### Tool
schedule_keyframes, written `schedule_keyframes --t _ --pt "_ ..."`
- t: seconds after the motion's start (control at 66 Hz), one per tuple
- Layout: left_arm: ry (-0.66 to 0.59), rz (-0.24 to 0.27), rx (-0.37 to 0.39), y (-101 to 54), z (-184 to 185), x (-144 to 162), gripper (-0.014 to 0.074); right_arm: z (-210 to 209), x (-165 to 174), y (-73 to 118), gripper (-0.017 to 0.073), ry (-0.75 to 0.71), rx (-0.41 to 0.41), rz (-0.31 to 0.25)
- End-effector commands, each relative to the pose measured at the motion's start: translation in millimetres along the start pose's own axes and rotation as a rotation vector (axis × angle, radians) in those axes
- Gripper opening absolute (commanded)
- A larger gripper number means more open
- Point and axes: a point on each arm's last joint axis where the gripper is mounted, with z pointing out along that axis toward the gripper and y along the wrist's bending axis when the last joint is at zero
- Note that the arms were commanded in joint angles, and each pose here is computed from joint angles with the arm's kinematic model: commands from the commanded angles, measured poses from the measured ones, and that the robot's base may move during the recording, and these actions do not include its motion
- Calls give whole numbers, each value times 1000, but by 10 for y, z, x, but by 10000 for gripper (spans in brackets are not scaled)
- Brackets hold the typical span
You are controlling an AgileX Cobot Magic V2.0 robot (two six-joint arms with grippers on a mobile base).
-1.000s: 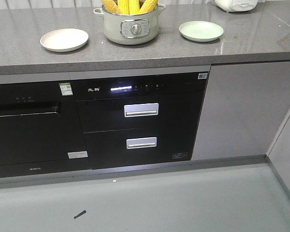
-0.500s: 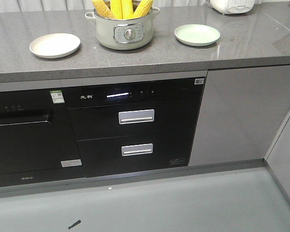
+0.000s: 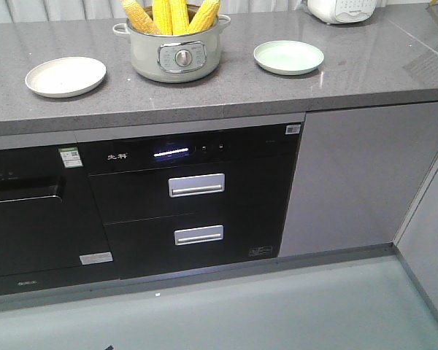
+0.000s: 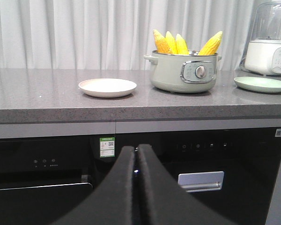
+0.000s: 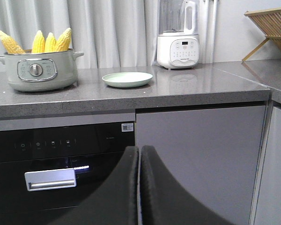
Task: Distribute corn equally
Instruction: 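Drive closer and align the base facing the pot of corn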
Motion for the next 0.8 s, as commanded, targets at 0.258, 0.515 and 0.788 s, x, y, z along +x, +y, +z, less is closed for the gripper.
schedule_keyframes --t 0.258,0.515,0.788 --pt "-81 -12 13 -8 -11 -38 -6 0 -32 -1 -2 -65 1 -16" --pt "-81 -12 13 -8 -11 -38 -6 0 -33 -1 -2 -66 1 -16" --pt "-81 -12 13 -8 -11 -38 -6 0 -33 -1 -2 -66 1 -16"
